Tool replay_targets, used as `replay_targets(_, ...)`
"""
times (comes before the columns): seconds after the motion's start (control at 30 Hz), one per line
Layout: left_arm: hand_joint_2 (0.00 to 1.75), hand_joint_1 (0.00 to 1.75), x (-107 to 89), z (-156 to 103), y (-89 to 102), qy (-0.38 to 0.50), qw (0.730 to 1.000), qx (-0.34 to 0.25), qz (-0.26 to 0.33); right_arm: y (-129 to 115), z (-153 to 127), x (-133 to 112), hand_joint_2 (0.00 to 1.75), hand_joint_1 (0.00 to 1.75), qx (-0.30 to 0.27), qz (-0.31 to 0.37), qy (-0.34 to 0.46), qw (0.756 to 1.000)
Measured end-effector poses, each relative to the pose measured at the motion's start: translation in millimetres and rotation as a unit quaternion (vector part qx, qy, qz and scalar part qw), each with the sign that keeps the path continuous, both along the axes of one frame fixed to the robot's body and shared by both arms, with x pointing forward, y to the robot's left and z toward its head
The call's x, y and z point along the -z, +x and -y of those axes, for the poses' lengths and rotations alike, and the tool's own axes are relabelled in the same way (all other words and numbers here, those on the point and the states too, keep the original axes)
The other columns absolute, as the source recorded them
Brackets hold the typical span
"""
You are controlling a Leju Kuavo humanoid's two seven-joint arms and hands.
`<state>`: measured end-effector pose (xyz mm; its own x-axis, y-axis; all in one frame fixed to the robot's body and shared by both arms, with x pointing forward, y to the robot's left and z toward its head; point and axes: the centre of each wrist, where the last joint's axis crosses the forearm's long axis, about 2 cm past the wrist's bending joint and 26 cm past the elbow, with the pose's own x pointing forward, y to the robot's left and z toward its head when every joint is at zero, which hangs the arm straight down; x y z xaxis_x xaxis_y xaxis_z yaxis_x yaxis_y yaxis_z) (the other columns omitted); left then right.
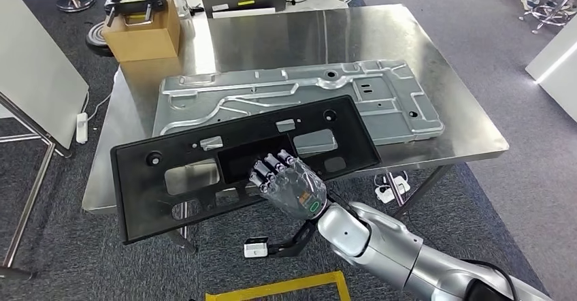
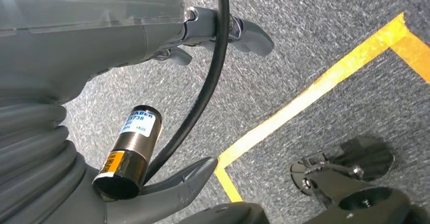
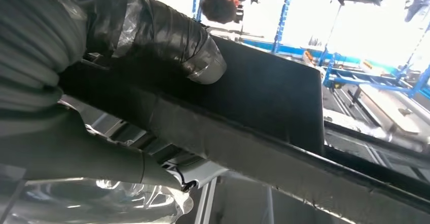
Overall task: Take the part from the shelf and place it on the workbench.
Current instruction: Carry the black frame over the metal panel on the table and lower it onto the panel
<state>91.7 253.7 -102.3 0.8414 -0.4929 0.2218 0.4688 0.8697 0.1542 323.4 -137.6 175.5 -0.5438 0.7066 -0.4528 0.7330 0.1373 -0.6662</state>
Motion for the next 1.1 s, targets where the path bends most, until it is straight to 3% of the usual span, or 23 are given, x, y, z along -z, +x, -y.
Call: replay_targets(1.1,1.75,0.0,-0.1,1.2,0.1,-0.001,1.0,0.008,0.001,-2.3,0.3,6.9,1.75,1.75,0.005,-0.011,-0.001,1.0)
